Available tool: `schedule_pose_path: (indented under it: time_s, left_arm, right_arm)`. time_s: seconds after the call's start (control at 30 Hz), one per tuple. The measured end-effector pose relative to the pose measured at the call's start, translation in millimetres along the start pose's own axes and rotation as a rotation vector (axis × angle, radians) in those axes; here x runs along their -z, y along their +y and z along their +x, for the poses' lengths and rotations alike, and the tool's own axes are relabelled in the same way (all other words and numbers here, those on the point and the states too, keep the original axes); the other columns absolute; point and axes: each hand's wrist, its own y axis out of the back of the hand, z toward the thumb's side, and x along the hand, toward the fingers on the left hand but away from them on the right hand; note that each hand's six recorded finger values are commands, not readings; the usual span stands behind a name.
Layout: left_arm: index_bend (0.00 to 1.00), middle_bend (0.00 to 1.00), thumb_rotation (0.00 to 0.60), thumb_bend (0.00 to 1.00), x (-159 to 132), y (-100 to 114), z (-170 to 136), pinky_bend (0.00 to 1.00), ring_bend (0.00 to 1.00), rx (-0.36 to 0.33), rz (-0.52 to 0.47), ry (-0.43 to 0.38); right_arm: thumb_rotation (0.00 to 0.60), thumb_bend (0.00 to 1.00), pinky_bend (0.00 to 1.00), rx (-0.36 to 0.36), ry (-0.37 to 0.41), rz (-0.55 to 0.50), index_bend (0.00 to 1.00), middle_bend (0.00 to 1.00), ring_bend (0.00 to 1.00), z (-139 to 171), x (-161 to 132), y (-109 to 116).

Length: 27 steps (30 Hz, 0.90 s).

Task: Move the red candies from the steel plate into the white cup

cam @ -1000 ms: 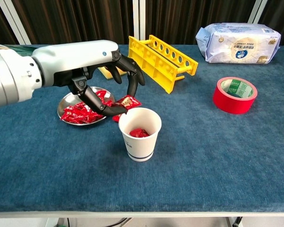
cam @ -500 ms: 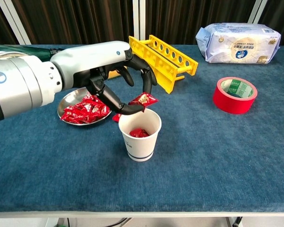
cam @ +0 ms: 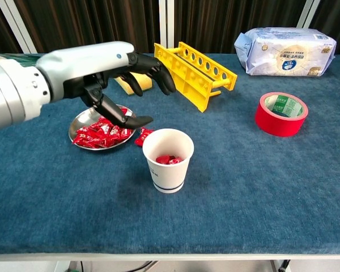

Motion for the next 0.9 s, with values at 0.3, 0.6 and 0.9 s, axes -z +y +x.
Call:
schedule_pose_path:
  time_s: [0.3,0.6,0.9]
  left_arm:
    - [0.33,0.2,0.6,0.31,60,17,-8,0.25,0.1,-0.001,0.091,0.198]
    - [0.33,0.2,0.6,0.26,109,5,-5,0.25,0.1,0.05,0.201,0.357]
    - [0.37,0.2,0.6,0.26,122,-6,2,0.25,0.1,0.066,0.18,0.409]
  right_arm:
    - [0.6,0.3,0.0,0.0,0.001,0.002,0.0,0.0,0.0,0,-1,0]
    - [0.6,0.3,0.0,0.003,0.001,0.006,0.0,0.0,0.0,1,-2,-1]
    - [0.6,0.3,0.0,0.003,0.0,0.001,0.0,0.0,0.0,1,0,0]
